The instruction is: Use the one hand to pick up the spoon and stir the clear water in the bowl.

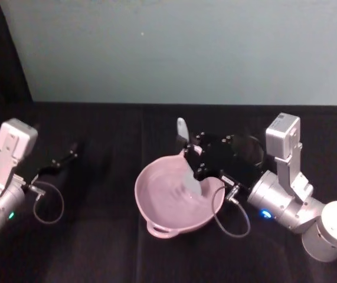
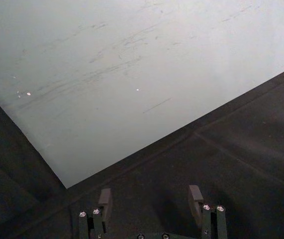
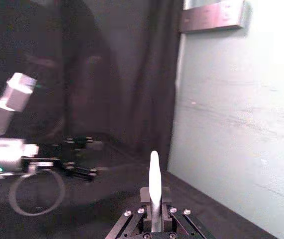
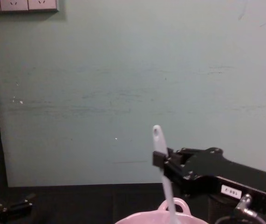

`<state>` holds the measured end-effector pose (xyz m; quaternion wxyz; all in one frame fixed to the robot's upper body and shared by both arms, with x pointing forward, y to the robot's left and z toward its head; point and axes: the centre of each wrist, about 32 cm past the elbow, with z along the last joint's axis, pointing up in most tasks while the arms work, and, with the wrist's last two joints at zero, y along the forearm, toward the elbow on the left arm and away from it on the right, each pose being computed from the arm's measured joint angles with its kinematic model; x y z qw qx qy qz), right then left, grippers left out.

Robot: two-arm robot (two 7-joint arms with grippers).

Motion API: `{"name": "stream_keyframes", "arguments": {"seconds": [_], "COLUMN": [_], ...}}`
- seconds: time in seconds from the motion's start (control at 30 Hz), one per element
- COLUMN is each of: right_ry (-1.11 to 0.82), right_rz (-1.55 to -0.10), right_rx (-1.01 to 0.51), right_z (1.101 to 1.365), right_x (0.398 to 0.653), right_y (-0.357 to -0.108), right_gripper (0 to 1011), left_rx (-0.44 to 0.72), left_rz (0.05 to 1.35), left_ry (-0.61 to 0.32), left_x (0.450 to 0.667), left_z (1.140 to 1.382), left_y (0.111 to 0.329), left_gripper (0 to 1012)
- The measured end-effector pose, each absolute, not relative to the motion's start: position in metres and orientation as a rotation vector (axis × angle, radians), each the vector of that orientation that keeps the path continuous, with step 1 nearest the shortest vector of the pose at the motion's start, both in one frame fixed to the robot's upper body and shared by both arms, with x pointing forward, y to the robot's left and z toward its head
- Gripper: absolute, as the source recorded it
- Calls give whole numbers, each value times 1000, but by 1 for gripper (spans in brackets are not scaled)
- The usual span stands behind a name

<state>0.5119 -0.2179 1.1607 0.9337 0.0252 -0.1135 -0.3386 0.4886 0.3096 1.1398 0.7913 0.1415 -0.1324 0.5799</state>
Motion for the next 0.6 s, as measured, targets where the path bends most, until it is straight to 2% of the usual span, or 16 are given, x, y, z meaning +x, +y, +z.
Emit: {"name": "stream_keyframes", "arguments": {"seconds": [0.33, 0.6], "right_ry": [-198, -166], "right_rz": [-563, -512], "right_rx": [88, 106], "right_z": [1161, 1156], "right_x": [506, 526], "right_y": [-192, -169], "right_gripper": [118, 118], "left_rx": [305, 304], "left_rz": [1248, 1248], "left_ry": [-285, -285], "left_x": [489, 489], "left_z": [1140, 1140], "left_y": [310, 310], "left_gripper": [1005, 1005]}}
